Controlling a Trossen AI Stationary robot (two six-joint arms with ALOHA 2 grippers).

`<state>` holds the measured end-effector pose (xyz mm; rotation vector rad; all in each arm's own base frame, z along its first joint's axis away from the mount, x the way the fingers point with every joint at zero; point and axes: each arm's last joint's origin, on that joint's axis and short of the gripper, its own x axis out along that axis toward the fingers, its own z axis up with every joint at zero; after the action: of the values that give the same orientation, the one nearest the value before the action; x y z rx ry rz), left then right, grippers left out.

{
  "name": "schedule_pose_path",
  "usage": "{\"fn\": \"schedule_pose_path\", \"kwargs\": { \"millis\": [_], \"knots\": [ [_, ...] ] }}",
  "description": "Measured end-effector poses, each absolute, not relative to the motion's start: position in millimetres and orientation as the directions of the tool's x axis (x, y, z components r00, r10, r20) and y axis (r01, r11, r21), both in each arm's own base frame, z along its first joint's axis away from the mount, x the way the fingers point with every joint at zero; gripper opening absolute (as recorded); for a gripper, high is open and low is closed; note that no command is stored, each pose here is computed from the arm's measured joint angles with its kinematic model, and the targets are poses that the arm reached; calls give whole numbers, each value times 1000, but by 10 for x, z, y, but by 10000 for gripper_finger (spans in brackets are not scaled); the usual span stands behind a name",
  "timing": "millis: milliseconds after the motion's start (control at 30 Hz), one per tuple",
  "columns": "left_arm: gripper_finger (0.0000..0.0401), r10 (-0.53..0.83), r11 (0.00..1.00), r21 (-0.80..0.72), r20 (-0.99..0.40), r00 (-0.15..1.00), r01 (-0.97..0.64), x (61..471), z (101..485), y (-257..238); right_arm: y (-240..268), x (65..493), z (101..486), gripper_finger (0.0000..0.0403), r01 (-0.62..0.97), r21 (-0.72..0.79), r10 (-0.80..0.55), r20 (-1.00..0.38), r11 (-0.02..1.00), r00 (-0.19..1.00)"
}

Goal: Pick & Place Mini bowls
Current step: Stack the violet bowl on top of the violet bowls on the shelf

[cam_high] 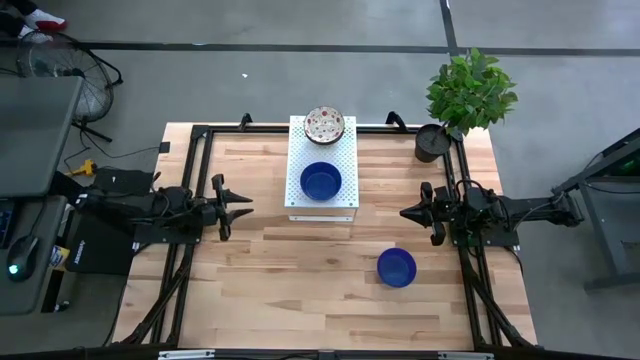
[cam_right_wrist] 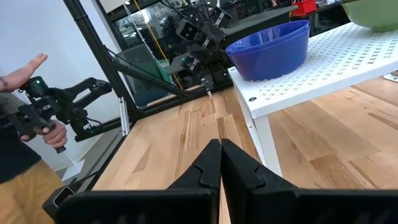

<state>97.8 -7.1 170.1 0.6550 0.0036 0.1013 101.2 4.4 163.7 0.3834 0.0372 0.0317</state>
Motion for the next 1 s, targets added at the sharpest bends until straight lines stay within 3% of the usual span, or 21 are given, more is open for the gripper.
{"fn": "schedule_pose_path", "kwargs": {
  "millis": [233, 400, 533, 767, 1000],
  "knots": [
    [117, 182, 777, 612, 5, 983, -147, 995, 1679, 32, 44, 1012, 1637, 0, -24, 374, 38, -30, 927, 999],
    [117, 51, 827, 561, -29, 998, -25, 999, 1644, 46, 44, 1012, 1636, 0, -23, 374, 38, -31, 927, 999],
    [117, 42, 859, 512, -32, 999, -19, 999, 1641, 50, 44, 1012, 1637, 0, -24, 375, 38, -31, 927, 999],
    [117, 97, 989, 114, -25, 995, -94, 998, 1648, 66, 44, 1012, 1637, 0, -24, 374, 38, -31, 927, 999],
    [117, 179, 983, 28, -8, 984, -179, 995, 1664, 89, 44, 1012, 1637, 0, -24, 375, 38, -31, 927, 999]
  ]
}}
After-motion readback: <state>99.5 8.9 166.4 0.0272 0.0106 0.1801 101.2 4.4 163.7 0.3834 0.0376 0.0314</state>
